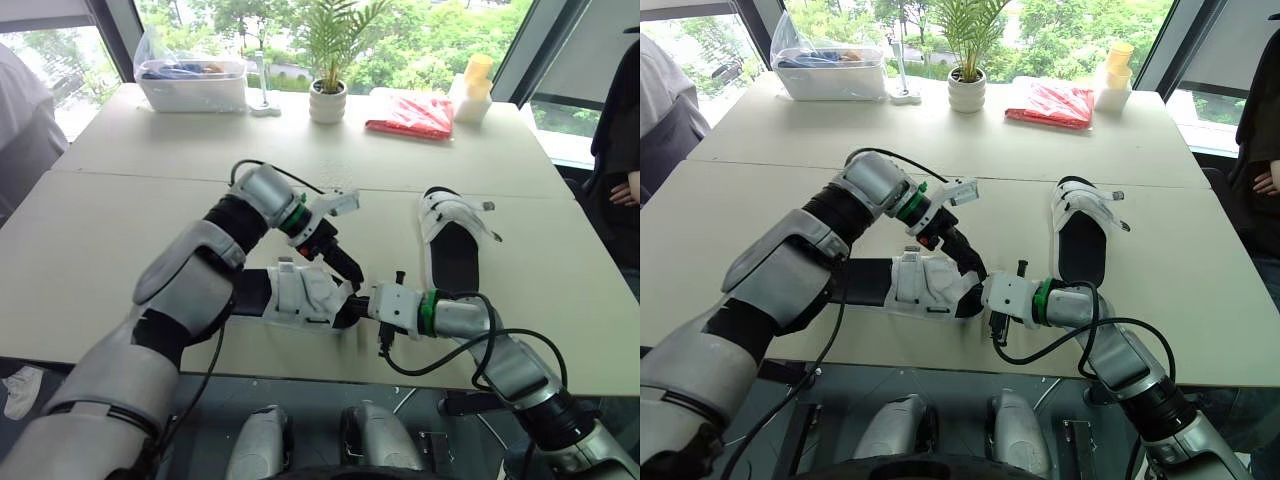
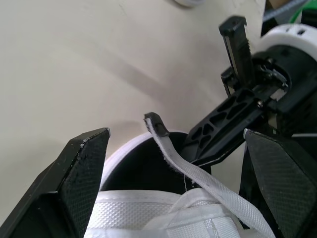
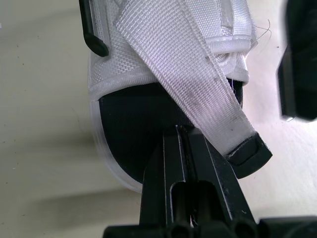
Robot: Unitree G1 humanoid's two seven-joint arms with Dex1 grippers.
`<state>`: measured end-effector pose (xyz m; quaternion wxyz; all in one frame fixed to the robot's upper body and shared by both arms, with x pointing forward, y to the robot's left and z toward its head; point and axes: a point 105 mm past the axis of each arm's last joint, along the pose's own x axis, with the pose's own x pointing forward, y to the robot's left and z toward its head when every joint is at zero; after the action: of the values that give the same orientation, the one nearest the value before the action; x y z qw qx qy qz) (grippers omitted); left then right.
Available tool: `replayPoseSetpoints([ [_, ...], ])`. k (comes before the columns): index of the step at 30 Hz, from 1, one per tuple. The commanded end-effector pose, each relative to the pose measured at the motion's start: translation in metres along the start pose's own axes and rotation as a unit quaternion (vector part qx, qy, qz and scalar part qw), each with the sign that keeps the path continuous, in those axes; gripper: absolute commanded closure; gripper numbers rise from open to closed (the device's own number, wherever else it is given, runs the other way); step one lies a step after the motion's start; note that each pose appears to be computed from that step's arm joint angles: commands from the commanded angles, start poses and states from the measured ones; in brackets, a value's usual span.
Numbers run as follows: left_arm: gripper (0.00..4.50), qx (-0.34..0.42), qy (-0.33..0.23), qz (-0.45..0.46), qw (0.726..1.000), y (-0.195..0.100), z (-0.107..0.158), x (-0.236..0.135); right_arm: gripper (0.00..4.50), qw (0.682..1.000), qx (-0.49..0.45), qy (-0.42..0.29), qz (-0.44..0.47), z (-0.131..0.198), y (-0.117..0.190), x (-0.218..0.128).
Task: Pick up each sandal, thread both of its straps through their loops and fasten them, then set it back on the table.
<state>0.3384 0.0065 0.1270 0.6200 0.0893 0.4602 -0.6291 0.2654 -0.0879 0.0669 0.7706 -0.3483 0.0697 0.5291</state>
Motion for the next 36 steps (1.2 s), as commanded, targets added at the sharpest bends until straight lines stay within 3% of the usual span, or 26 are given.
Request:
replayPoseSetpoints([
  [1,1.25,0.018,0.019,-0.005,1.000,-0.001,-0.002,0.005,4.50,0.988,0.079,0.106,0.074,-0.055,0.050,0.009],
  [3,2.26,0.014,0.033,-0.016,0.999,-0.002,-0.007,0.009,4.50,0.988,0.079,0.106,0.073,-0.054,0.050,0.009],
  [5,2.26,0.014,0.044,-0.023,0.999,-0.003,-0.011,0.013,4.50,0.989,0.078,0.107,0.073,-0.054,0.049,0.009],
  [8,3.01,0.012,0.048,-0.020,0.999,-0.001,-0.013,0.015,4.50,0.988,0.079,0.107,0.072,-0.054,0.049,0.008],
  [11,4.25,0.016,0.052,-0.022,0.998,-0.001,-0.014,0.016,4.50,0.988,0.080,0.108,0.072,-0.054,0.049,0.008],
  [12,4.45,0.017,0.051,-0.024,0.998,-0.001,-0.015,0.016,4.50,0.988,0.080,0.108,0.072,-0.054,0.049,0.008],
  [15,4.45,0.013,0.037,-0.034,0.999,-0.003,-0.011,0.013,4.50,0.988,0.079,0.110,0.071,-0.055,0.048,0.007],
  [17,4.45,0.008,-0.015,-0.041,0.999,-0.007,0.004,0.001,4.50,0.988,0.078,0.111,0.072,-0.055,0.048,0.007],
  [19,4.45,0.040,-0.100,-0.044,0.993,-0.011,0.028,-0.018,4.50,0.988,0.078,0.111,0.074,-0.055,0.048,0.007],
  [21,4.45,0.086,-0.158,-0.029,0.983,-0.013,0.044,-0.035,4.50,0.988,0.077,0.112,0.076,-0.056,0.048,0.007],
  [24,4.45,0.230,-0.205,0.026,0.951,-0.019,0.056,-0.068,4.50,0.988,0.076,0.113,0.079,-0.057,0.048,0.006],
  [27,4.45,0.297,-0.244,0.056,0.922,-0.027,0.063,-0.086,4.50,0.987,0.076,0.113,0.080,-0.058,0.048,0.005],
  [29,4.45,0.490,-0.282,0.164,0.808,-0.042,0.071,-0.110,4.50,0.987,0.075,0.113,0.085,-0.059,0.049,0.006],
  [31,4.45,0.630,-0.257,0.254,0.687,-0.051,0.068,-0.115,4.50,0.987,0.074,0.113,0.089,-0.059,0.050,0.007],
  [34,4.45,0.725,-0.247,0.312,0.563,-0.056,0.063,-0.118,4.50,0.987,0.070,0.112,0.093,-0.060,0.050,0.008],
  [36,4.45,0.830,-0.218,0.301,0.416,-0.071,0.037,-0.112,4.50,0.987,0.067,0.111,0.095,-0.060,0.050,0.009],
])
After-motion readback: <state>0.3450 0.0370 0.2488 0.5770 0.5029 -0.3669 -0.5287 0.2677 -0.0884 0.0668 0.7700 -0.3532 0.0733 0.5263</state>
